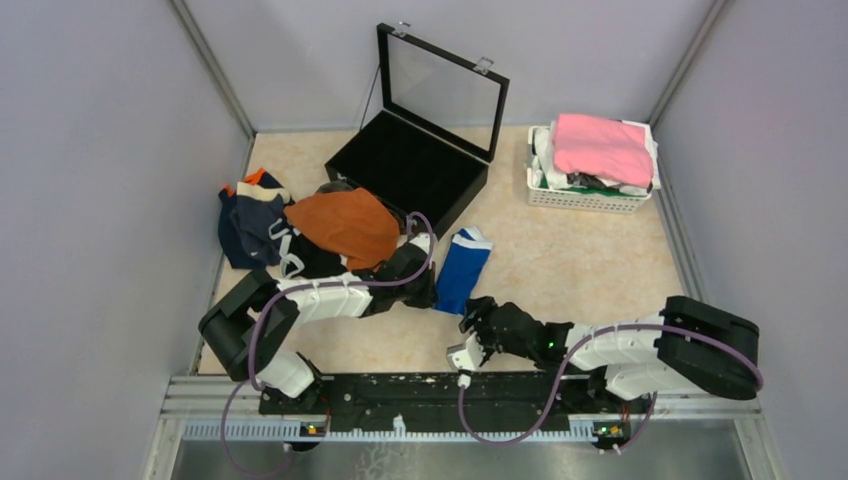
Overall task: Roll the underwear
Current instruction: Roll the underwear to the center of the board.
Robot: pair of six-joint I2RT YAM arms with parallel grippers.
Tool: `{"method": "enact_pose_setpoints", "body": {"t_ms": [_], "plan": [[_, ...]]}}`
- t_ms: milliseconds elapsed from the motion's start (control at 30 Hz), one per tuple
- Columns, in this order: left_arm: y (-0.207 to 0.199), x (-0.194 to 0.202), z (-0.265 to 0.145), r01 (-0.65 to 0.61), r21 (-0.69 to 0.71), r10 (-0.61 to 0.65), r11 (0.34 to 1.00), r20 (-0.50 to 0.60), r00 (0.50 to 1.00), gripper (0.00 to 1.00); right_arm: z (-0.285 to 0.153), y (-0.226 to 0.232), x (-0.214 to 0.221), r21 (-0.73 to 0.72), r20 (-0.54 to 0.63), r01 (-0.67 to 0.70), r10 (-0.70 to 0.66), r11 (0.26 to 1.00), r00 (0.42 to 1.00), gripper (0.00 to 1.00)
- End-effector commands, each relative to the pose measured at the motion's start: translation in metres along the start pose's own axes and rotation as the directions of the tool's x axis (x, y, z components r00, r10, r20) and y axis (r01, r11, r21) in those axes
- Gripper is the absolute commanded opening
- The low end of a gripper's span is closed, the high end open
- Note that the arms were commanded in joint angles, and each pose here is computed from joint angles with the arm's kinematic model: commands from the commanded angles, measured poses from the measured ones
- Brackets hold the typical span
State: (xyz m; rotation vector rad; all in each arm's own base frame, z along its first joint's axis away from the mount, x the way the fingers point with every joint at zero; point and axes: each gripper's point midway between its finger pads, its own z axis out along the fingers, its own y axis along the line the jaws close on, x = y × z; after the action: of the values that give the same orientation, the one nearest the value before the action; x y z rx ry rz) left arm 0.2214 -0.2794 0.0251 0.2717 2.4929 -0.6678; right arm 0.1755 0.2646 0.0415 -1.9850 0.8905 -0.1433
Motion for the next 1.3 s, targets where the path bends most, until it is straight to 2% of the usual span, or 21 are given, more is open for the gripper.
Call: {"method": "enact_pose_setpoints", "body": {"t_ms": [0, 567, 633, 733, 1000, 1167, 1267], "plan": [[0.018, 0.025, 0.002, -0.035, -0.054, 0.029, 0.998, -0.104, 0.994, 0.00, 0.008, -0.003, -0.004, 0.020, 0.013, 0.047, -0.047, 0.999, 0.999, 0.61], [0.014, 0.028, 0.005, -0.047, -0.031, 0.042, 0.998, -0.136, 0.990, 0.00, 0.038, 0.009, -0.005, -0.012, 0.015, 0.086, -0.085, 0.996, 0.996, 0.58], [0.015, 0.029, 0.006, -0.046, -0.036, 0.040, 0.998, -0.141, 0.989, 0.00, 0.039, 0.009, -0.006, -0.007, 0.018, 0.077, -0.076, 0.997, 0.997, 0.53], [0.015, 0.030, 0.006, -0.044, -0.040, 0.038, 0.998, -0.143, 0.989, 0.00, 0.038, 0.006, -0.005, 0.020, 0.023, 0.046, -0.046, 0.999, 0.999, 0.38], [0.015, 0.029, 0.004, -0.041, -0.042, 0.035, 0.998, -0.141, 0.989, 0.00, 0.034, -0.008, 0.005, 0.113, 0.015, -0.044, 0.043, 0.993, 0.999, 0.11], [0.018, 0.028, 0.000, -0.040, -0.057, 0.031, 0.998, -0.138, 0.990, 0.00, 0.030, -0.017, 0.009, 0.161, 0.015, -0.075, 0.074, 0.984, 0.997, 0.00], [0.019, 0.027, -0.004, -0.032, -0.065, 0.023, 0.997, -0.134, 0.991, 0.09, 0.030, -0.018, 0.005, 0.168, 0.045, -0.103, 0.097, 0.980, 0.994, 0.00]]}}
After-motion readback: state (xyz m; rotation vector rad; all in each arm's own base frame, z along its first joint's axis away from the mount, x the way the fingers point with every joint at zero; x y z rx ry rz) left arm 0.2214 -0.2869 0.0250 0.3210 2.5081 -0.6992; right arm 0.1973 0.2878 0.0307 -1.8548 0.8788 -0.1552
